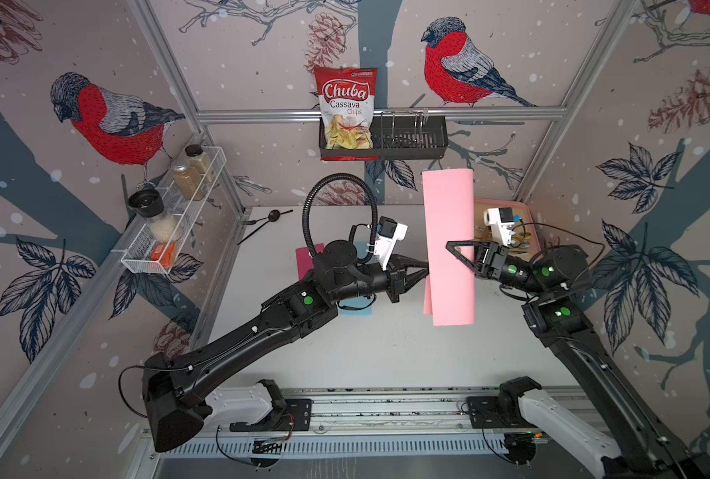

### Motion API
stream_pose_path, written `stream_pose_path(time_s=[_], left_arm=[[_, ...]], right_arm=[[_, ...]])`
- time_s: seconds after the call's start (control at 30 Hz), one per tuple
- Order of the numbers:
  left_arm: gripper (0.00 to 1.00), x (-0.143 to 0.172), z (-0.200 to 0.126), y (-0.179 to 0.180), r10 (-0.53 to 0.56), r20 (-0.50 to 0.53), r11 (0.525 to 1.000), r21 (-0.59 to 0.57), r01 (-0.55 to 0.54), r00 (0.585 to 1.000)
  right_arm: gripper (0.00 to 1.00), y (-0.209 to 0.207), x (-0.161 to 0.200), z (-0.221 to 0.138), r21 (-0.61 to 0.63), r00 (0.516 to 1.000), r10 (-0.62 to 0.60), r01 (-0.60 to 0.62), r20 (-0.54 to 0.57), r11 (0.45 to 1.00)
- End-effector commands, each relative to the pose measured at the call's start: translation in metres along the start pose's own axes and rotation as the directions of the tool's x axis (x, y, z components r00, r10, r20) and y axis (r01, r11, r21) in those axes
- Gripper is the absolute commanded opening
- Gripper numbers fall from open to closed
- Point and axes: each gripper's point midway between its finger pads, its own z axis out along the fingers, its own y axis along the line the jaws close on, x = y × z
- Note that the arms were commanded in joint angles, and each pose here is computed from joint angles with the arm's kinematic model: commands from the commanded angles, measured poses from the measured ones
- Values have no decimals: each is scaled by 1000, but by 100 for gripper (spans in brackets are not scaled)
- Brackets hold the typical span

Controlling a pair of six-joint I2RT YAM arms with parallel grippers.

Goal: Fold the rectangular paper in half along the long edge
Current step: Fold the paper.

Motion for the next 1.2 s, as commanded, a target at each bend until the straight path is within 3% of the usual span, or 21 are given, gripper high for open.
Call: stream_pose_path(time_s=[0.0, 0.3, 1.17], left_arm=[[0, -3, -1, -5, 12, 10, 1000, 17, -12, 1000], [0, -2, 1, -5, 10, 7, 1000, 21, -10, 1000], [0, 1, 0, -5, 6, 0, 1000, 24, -6, 1000]], right_arm=[[49, 2, -5, -1, 5, 999, -35, 35, 26, 999], [45, 2, -10, -6, 10, 995, -48, 47, 85, 999], [33, 9, -13, -9, -10, 993, -60, 62, 103, 998]])
